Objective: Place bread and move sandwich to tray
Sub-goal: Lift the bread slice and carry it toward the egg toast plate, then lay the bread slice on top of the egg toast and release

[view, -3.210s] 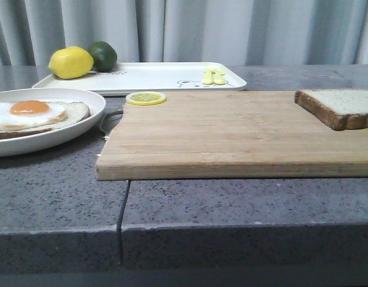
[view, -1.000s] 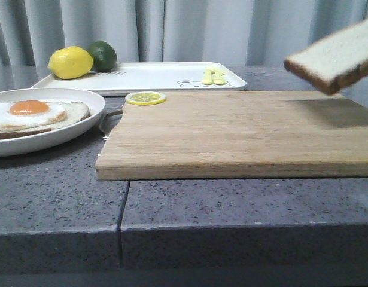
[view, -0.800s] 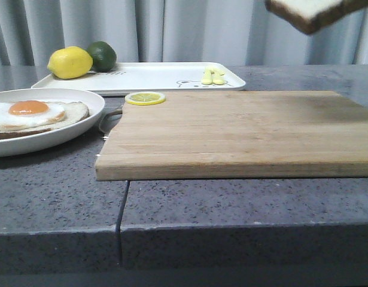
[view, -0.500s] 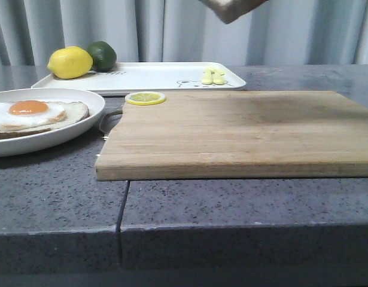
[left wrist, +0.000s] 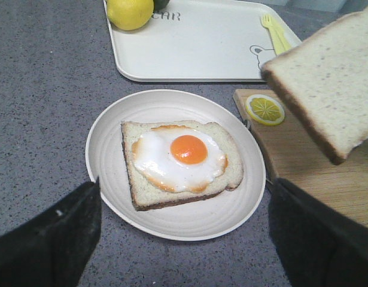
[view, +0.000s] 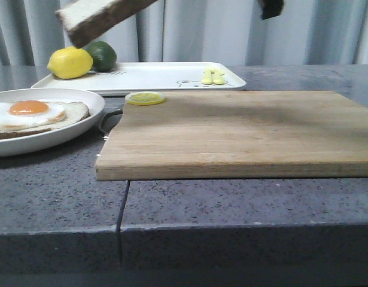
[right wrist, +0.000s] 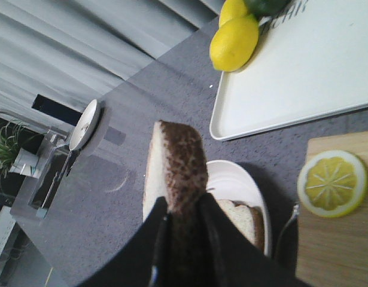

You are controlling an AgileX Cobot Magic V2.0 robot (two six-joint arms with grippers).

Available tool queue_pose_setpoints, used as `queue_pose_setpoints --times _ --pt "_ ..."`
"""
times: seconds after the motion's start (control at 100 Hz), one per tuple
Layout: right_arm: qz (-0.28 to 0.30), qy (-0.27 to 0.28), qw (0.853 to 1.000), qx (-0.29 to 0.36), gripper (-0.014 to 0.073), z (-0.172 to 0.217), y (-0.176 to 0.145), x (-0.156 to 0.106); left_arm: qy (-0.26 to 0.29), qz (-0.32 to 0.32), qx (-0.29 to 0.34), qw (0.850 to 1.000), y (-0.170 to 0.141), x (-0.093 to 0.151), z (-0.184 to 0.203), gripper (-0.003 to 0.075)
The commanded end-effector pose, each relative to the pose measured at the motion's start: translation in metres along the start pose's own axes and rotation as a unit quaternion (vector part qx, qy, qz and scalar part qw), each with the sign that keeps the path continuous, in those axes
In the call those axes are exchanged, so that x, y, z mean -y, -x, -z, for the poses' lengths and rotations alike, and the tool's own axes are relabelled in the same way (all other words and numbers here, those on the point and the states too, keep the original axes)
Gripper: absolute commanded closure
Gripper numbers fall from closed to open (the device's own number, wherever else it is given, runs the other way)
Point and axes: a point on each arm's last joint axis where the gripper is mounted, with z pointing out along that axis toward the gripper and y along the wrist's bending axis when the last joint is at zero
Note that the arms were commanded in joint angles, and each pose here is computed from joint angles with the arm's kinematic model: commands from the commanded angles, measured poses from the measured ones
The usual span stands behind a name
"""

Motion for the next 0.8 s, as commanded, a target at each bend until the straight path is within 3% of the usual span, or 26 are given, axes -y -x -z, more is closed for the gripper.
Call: queue_pose_setpoints --times 0.0,0.17,0.37,0.79 --pt "-0.034 0.048 0.998 0.006 0.0703 -0.011 0.006 -0.027 -0.009 0.012 0.040 0.999 0.014 0.004 0.003 0.0183" --pt "-0.055 0.062 0.996 -0.026 0.0703 -0.050 -0.006 -0.038 -0.009 0.012 0.040 0.999 0.014 0.004 0.003 0.0183" --pt "-0.084 0.053 0.993 -0.058 0.0703 -0.086 -0.026 -0.033 -0.009 0.012 0.040 0.999 0.014 0.004 0.003 0.0183" --pt "-0.105 0.020 0.990 -0.091 0.0704 -0.111 -0.050 -0.010 -0.009 0.012 0.040 0.999 0.014 0.004 0.003 0.0183"
